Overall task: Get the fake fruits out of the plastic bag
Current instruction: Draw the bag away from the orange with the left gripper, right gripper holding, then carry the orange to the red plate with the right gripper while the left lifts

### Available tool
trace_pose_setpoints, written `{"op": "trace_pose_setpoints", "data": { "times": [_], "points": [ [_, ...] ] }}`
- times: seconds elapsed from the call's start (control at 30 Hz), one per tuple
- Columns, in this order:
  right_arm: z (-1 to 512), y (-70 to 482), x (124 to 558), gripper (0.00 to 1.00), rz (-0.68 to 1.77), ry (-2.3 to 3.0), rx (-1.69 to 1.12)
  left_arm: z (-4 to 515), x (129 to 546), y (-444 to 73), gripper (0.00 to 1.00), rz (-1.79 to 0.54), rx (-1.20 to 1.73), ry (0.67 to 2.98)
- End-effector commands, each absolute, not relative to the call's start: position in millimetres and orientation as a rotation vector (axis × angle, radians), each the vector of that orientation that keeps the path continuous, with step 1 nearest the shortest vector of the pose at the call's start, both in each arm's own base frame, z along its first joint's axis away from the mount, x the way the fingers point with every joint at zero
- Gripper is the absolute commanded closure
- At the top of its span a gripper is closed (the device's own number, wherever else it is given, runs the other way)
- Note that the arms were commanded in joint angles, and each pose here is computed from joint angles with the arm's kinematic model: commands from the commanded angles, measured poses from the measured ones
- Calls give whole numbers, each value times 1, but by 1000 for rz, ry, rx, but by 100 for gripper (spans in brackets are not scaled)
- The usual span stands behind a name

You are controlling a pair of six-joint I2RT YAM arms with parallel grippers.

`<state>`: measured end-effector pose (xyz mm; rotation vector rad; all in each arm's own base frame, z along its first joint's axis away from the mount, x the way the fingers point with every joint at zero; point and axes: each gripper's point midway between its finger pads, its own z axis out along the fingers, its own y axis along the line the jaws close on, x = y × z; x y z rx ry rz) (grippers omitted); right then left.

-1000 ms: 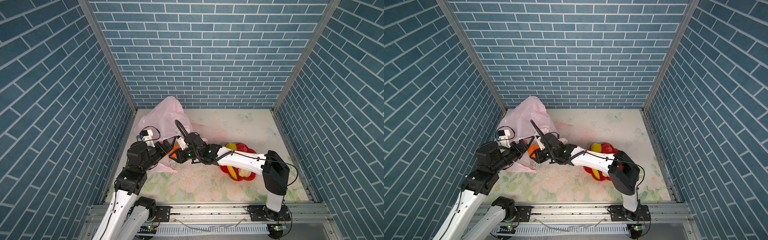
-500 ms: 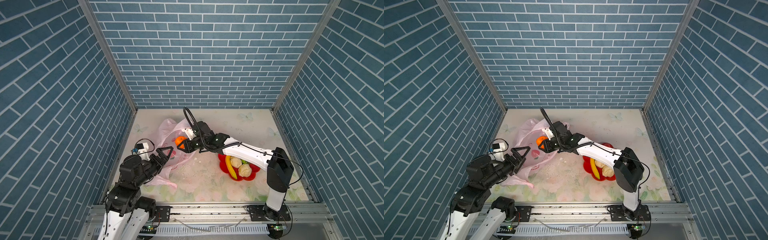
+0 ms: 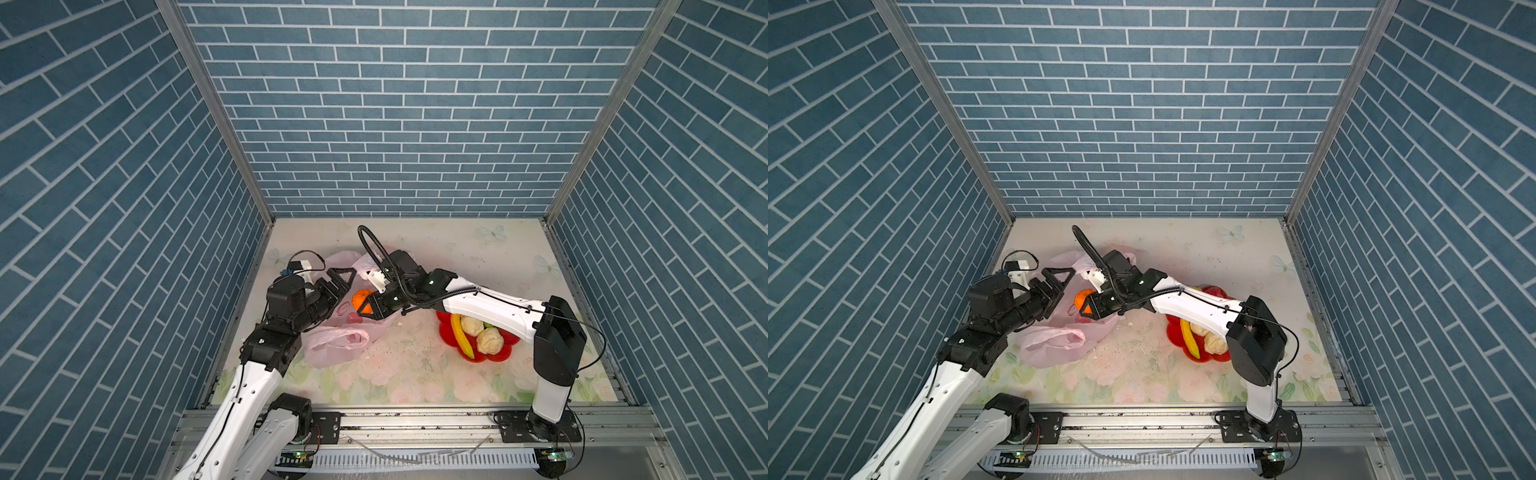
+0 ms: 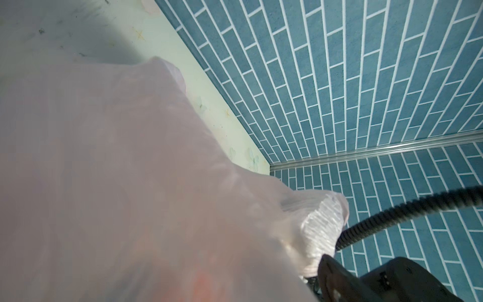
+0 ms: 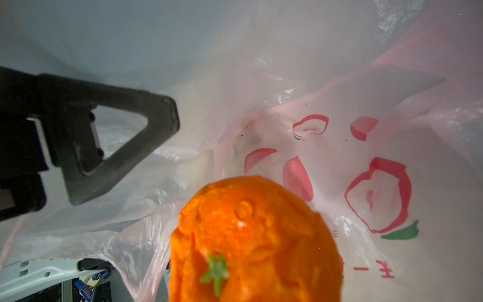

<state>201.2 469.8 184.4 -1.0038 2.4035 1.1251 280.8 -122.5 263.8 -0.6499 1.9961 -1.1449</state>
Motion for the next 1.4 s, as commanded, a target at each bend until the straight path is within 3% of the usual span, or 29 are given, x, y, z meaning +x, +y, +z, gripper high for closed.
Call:
{"op": "trace_pose_setpoints", "data": {
  "times": [0.0, 0.1, 0.27, 0.37, 0.6, 0.7, 0.9, 1.37],
  "points": [
    [191, 474, 193, 92, 1152, 2380, -1058, 288, 293, -122, 7, -1131, -573, 1903],
    [191, 476, 190, 92, 1157, 2381, -1066, 289, 299, -121, 12, -1117, -575, 1871],
    [189, 480, 187, 93, 1170, 2388, -1068, 301, 305, -120, 12, -1115, -564, 1801],
    [187, 482, 184, 93, 1172, 2393, -1076, 305, 310, -121, 26, -1116, -560, 1784],
    [182, 484, 175, 93, 1164, 2413, -1107, 313, 326, -129, 68, -1141, -538, 1738],
    [180, 484, 172, 94, 1162, 2421, -1117, 317, 330, -127, 77, -1134, -552, 1708],
    [172, 485, 162, 94, 1143, 2441, -1168, 331, 345, -118, 83, -1116, -601, 1618],
    [160, 491, 151, 95, 1146, 2463, -1213, 364, 383, -128, 84, -1190, -614, 1522]
  ]
}}
